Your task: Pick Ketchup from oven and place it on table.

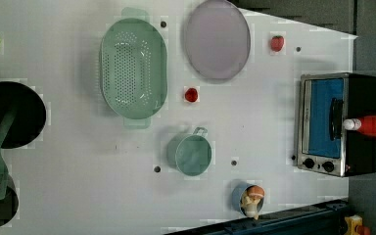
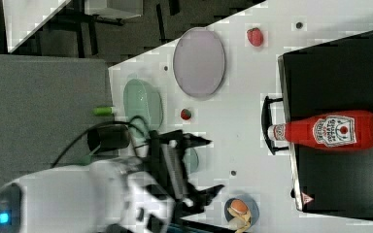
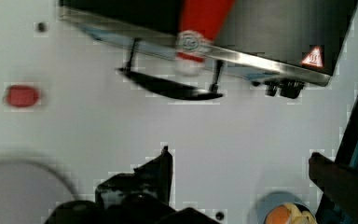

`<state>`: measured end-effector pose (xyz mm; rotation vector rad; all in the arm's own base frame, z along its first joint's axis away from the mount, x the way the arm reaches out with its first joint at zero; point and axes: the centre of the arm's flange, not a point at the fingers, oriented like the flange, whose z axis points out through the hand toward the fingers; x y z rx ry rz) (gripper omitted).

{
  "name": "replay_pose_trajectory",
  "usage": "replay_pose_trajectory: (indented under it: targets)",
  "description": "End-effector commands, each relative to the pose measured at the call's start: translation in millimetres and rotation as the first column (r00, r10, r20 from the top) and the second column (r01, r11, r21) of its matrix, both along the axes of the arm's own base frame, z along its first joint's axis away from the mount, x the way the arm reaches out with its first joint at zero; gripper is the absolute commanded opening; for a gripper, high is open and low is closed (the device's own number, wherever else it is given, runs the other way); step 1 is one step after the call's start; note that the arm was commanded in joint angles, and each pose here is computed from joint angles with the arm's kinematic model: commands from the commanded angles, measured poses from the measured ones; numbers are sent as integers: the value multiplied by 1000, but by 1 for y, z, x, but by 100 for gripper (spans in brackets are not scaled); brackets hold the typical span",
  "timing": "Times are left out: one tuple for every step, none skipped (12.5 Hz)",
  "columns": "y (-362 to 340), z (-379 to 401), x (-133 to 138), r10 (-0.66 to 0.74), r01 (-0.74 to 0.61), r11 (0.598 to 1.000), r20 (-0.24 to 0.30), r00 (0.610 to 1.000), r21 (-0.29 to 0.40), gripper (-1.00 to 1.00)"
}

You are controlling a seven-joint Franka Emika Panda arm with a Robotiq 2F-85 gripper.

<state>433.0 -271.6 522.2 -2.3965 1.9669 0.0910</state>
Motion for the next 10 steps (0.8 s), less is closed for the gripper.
replay_pose_trajectory:
  targets:
    - [-25, -7, 16, -18, 22, 998, 69, 997, -52, 100]
    - [-40, -21, 19, -44, 49, 996, 71, 997, -74, 100]
    - [-56, -34, 21, -69, 77, 992, 75, 995, -99, 100]
    - [-72, -46, 22, -95, 105, 987, 81, 992, -126, 100]
    - [-87, -57, 22, -118, 129, 980, 83, 990, -151, 100]
    - [-100, -68, 22, -138, 149, 974, 78, 987, -171, 100]
    - [-108, -79, 23, -156, 168, 969, 78, 985, -179, 100]
    - [-113, -90, 24, -178, 188, 967, 75, 981, -172, 100]
    - [-118, -103, 24, -210, 219, 964, 73, 975, -150, 100]
    - [-122, -115, 24, -244, 252, 960, 74, 967, -124, 100]
